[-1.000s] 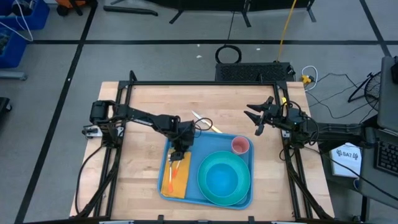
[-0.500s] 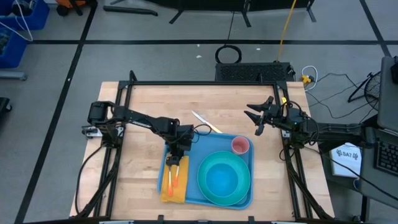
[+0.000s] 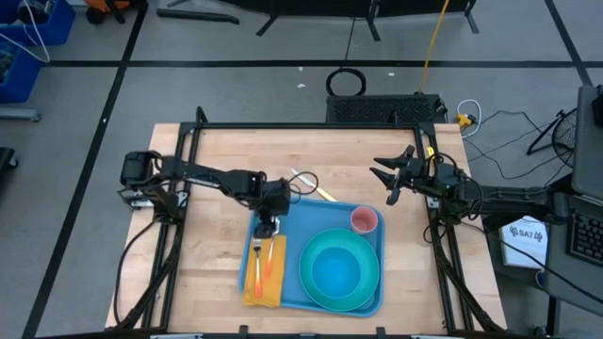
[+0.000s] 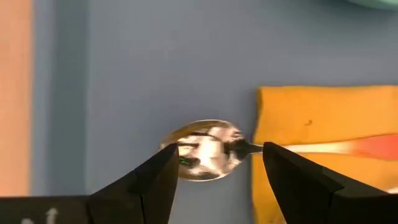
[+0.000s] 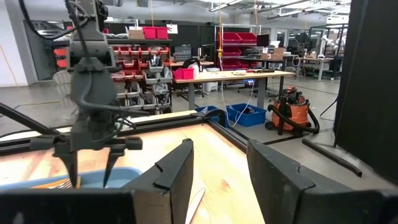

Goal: Set up tray
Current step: Put the orange spoon on top of the yellow table napkin

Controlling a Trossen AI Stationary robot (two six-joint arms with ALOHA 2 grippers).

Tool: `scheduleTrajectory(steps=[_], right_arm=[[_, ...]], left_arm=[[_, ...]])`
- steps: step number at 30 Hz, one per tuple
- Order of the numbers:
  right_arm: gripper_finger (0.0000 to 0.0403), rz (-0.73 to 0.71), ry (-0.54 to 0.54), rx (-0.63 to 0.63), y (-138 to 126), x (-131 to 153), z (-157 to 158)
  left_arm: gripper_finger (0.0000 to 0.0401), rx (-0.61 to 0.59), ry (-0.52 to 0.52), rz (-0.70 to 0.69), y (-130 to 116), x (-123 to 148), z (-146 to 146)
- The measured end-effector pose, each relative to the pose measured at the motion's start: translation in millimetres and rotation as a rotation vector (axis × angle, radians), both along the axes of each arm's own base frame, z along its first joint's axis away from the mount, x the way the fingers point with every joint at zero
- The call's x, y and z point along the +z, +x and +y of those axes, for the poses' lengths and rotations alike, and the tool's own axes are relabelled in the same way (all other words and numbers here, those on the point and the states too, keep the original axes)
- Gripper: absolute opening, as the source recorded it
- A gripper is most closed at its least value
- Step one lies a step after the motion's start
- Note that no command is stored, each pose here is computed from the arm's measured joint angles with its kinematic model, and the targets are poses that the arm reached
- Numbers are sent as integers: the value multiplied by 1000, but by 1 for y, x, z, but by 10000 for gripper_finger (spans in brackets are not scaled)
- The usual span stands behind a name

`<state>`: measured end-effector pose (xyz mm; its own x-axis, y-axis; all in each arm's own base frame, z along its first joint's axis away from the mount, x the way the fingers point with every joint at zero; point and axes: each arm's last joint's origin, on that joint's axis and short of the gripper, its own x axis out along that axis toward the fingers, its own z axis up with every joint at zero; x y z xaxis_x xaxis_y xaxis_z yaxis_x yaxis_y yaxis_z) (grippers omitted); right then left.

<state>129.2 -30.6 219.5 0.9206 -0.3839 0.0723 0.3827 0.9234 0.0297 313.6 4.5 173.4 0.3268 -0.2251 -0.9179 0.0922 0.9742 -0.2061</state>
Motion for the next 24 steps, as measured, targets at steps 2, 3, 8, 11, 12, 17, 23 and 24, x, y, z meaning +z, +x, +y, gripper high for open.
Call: scheduleTrajectory(steps=[2, 3, 8, 11, 12, 17, 23, 24], right_arm=[[141, 0, 0, 0, 0, 0, 0], [141, 0, 0, 1, 0, 0, 0], [141, -1, 3, 1, 0, 0, 0], [141, 0, 1, 1, 0, 0, 0], [141, 0, 1, 1, 0, 0, 0], [141, 1, -2, 1, 0, 0, 0], [141, 1, -2, 1, 0, 0, 0], [141, 1, -1, 1, 0, 0, 0]], left_arm=[[239, -1, 5, -8, 0, 0, 5], [239, 5, 6, -9, 0, 0, 7], [239, 17, -54, -12, 0, 1, 12], [239, 7, -113, -3, 0, 1, 7], [239, 4, -125, 6, -1, 1, 4], [239, -13, -121, 27, -4, -5, -6], [239, 33, -33, -10, -8, -20, -13], [239, 40, -37, -11, -9, -22, -14]])
